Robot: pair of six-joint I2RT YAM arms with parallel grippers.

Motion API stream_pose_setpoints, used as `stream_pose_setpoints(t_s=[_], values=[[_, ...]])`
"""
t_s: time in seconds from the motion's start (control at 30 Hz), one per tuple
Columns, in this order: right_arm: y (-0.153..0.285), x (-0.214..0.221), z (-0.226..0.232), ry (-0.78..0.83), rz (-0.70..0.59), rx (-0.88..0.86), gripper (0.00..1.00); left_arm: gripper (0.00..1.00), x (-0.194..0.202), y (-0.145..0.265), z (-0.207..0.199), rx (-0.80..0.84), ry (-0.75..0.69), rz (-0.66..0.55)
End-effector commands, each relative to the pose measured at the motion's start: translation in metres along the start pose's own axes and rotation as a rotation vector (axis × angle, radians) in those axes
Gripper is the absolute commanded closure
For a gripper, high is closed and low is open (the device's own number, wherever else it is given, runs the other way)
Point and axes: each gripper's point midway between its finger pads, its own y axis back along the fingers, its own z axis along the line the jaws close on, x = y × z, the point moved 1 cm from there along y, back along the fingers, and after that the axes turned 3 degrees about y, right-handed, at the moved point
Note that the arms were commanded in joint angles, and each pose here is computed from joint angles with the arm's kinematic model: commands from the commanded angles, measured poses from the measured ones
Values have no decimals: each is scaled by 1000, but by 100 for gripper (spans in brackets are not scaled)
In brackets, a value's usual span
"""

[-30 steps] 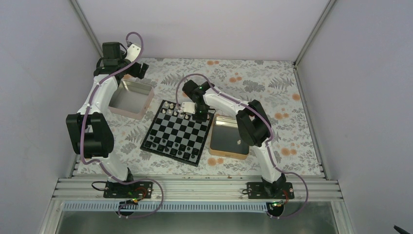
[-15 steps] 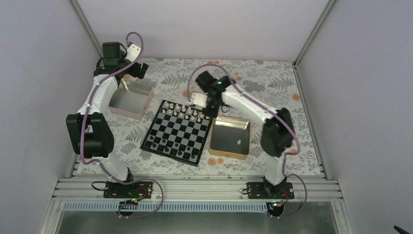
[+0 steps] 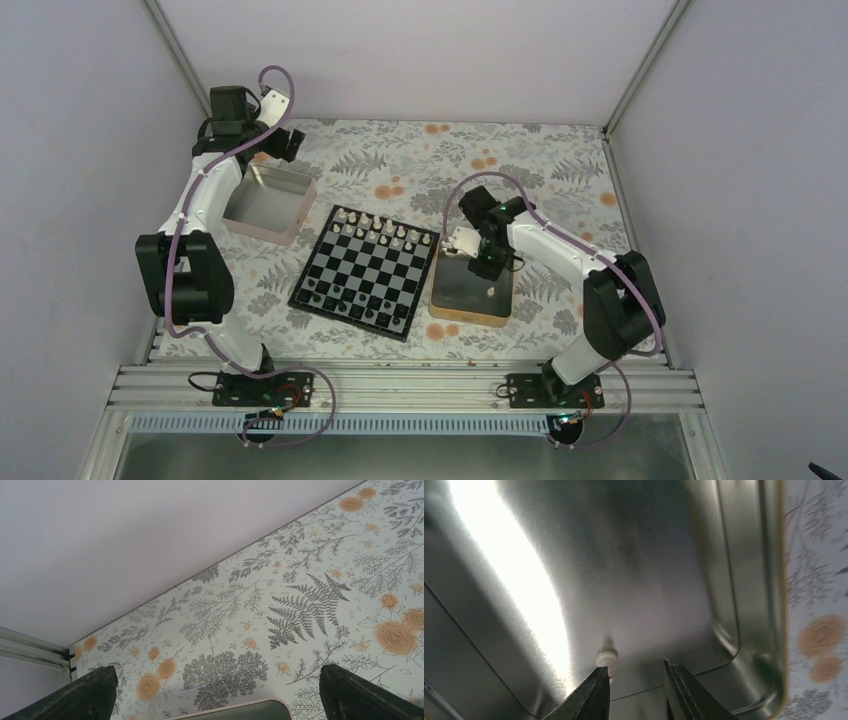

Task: Set up the chess pieces on the board
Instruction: Place the chess piece on the chessboard, then pick up the chess piece from the storage box.

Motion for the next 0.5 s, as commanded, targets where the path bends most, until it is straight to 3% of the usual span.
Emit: stream_pose_setpoints(t_s=[0.0,0.47], values=[[-6,4,6,-34,-36,8,68,0,-17,15,2,-19,-13,-44],[-25,33,27,-42,34,-30,64,0,-14,12,1,-17,-14,-35]])
